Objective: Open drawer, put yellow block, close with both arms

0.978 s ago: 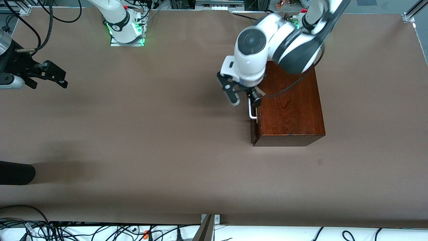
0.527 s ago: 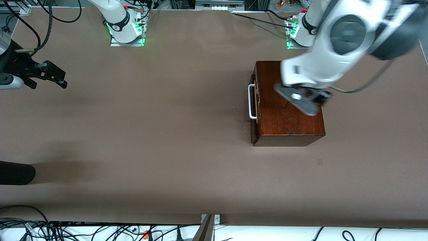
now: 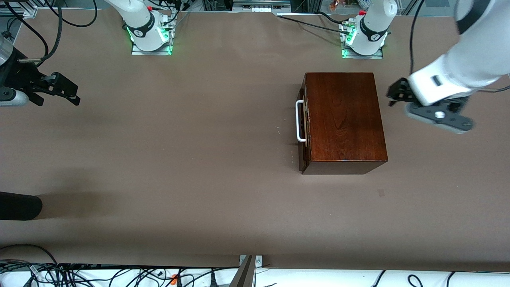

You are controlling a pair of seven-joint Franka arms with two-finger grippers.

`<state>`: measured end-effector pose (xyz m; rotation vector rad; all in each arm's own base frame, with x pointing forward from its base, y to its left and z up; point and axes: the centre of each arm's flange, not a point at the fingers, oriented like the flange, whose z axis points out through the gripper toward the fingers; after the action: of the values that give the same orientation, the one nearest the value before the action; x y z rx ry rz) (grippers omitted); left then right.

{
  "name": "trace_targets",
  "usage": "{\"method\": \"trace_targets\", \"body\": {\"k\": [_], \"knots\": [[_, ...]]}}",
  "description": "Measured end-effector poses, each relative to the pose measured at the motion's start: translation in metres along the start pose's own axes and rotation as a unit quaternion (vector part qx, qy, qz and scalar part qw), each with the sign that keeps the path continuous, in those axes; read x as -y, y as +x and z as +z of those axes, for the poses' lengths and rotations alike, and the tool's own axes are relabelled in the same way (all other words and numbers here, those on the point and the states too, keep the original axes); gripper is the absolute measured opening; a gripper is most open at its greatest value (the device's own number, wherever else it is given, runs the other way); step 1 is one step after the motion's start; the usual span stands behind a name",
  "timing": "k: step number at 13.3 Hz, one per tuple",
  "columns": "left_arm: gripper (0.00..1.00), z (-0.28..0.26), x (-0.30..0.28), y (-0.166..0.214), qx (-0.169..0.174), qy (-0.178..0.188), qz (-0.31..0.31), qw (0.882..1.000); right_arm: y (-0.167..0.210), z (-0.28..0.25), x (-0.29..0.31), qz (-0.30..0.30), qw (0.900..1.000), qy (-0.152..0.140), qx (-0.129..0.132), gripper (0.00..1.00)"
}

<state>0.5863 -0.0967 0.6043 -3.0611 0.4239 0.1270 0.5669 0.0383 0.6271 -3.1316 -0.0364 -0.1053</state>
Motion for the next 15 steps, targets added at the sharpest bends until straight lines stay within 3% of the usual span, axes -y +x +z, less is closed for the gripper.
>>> {"method": "trace_targets", "body": {"k": [4,7,15], "knots": [[1.0,0.02,0.048,-0.03,-0.029,0.003,-0.097,0.995,0.0,0.0,0.0,0.0,1.0,0.0,0.0,1.0],[1.0,0.031,0.049,-0.04,-0.045,0.003,-0.157,0.987,0.0,0.0,0.0,0.0,1.0,0.0,0.0,1.0],[1.0,0.036,0.05,-0.043,-0.039,0.004,-0.114,0.993,0.0,0.0,0.0,0.0,1.0,0.0,0.0,1.0]]}}
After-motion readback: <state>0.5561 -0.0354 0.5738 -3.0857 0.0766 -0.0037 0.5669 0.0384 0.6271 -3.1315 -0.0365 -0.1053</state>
